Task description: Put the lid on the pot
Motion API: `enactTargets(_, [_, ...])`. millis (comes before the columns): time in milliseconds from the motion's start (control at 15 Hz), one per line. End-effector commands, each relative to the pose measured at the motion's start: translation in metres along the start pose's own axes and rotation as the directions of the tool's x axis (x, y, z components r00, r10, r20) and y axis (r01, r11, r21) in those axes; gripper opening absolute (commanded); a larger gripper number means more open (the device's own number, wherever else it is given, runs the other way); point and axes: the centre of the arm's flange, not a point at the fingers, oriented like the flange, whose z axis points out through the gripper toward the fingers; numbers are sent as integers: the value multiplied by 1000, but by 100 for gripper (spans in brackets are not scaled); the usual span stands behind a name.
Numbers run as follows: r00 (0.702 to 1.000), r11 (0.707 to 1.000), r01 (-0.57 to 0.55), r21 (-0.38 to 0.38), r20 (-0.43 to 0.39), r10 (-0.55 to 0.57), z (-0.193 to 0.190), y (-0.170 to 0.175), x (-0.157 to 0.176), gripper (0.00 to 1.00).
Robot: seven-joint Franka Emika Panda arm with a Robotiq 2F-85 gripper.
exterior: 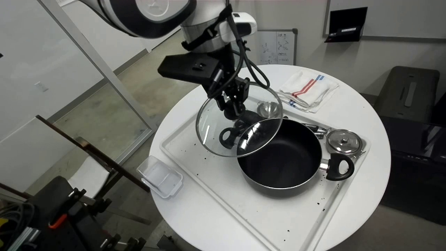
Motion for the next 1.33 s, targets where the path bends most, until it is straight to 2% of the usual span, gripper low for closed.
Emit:
enactTargets(0, [994,994,-112,2,17,112,5,26,22,25])
enactTargets(600, [954,957,-290,7,79,289,41,77,43,25])
enactTargets(1267, [916,924,-383,-4,130,380,69,102,67,25])
